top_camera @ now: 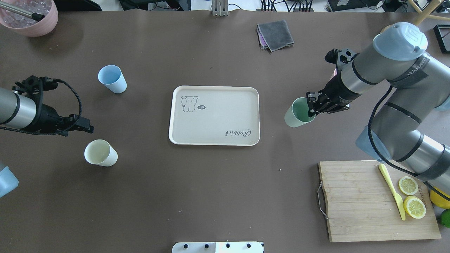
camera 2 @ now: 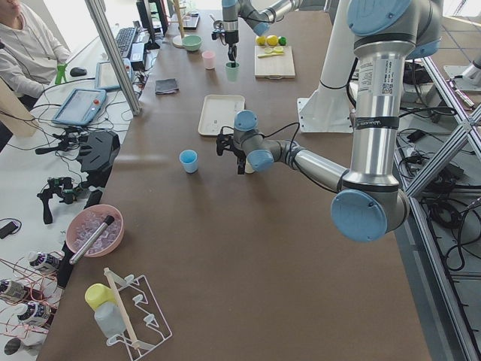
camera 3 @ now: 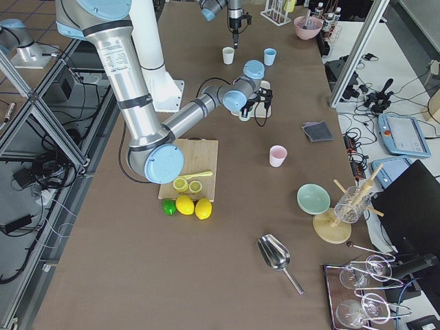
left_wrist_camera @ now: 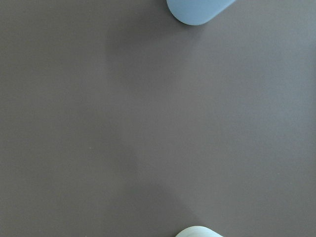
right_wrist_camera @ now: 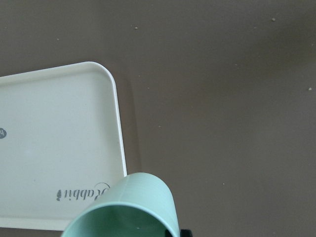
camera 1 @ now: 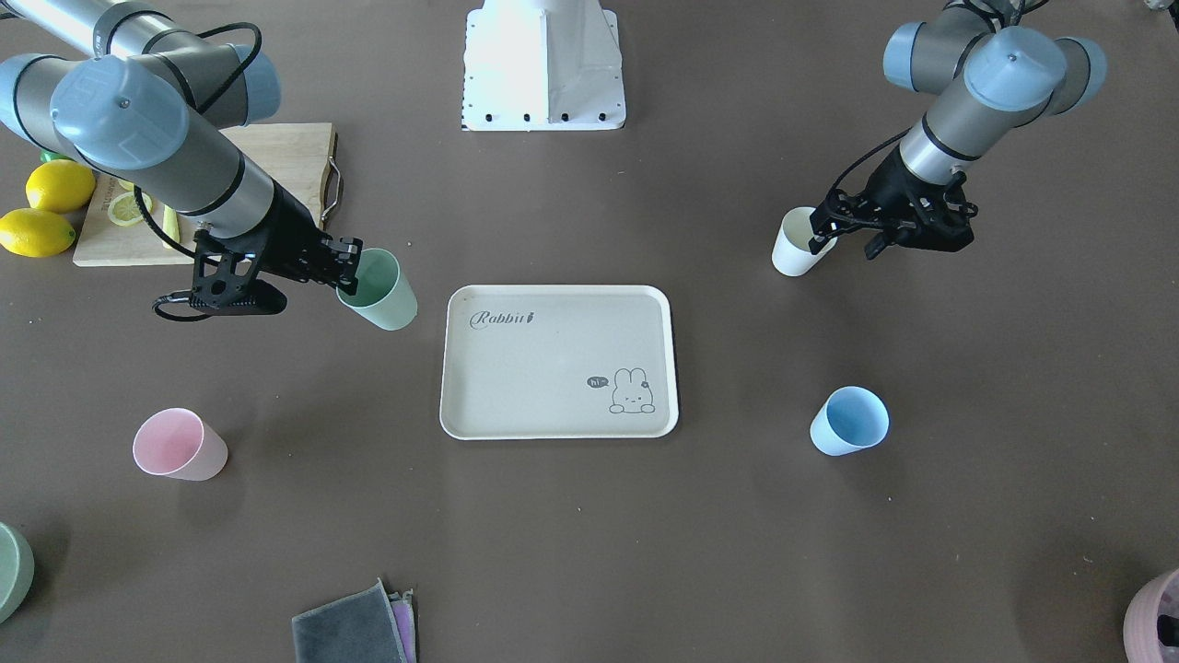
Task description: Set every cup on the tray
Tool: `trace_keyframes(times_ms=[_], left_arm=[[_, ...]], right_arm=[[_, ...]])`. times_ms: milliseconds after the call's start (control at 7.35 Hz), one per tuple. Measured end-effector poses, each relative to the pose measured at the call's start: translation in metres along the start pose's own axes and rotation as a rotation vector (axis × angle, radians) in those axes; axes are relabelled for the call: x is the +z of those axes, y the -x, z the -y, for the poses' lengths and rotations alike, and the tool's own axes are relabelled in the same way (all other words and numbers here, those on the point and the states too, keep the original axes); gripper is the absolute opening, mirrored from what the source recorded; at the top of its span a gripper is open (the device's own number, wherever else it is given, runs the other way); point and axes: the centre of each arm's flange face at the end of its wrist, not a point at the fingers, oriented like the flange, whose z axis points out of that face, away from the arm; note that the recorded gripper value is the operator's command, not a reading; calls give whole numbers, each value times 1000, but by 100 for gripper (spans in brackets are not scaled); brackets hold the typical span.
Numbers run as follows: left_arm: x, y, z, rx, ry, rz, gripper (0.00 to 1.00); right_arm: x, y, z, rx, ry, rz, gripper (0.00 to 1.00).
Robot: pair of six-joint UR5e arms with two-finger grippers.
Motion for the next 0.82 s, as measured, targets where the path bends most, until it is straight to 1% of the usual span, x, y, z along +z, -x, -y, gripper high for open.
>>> trace_keyframes(times_ms=[136,272,408,544,680,816], left_arm=[[0,-4,-9,10,12,-6,89],[-1,-2,-17,15,23,-5,77],[3,2,-23,17,35,4,56],[7,5,-25,16,41,14,16],[11,7,-26,12,46,21,0],[13,5,-25,9,48,20,0]], right_arm=[[3,9,-1,7,2,3,0],[6,13,-3,7,1,2,0],[10,18,-5,6,2,1,0],[15,26,-4,7,0,-2,0],[25,36,-3,8,-6,-8,0],[33,45,-3,6,-14,-15,0]])
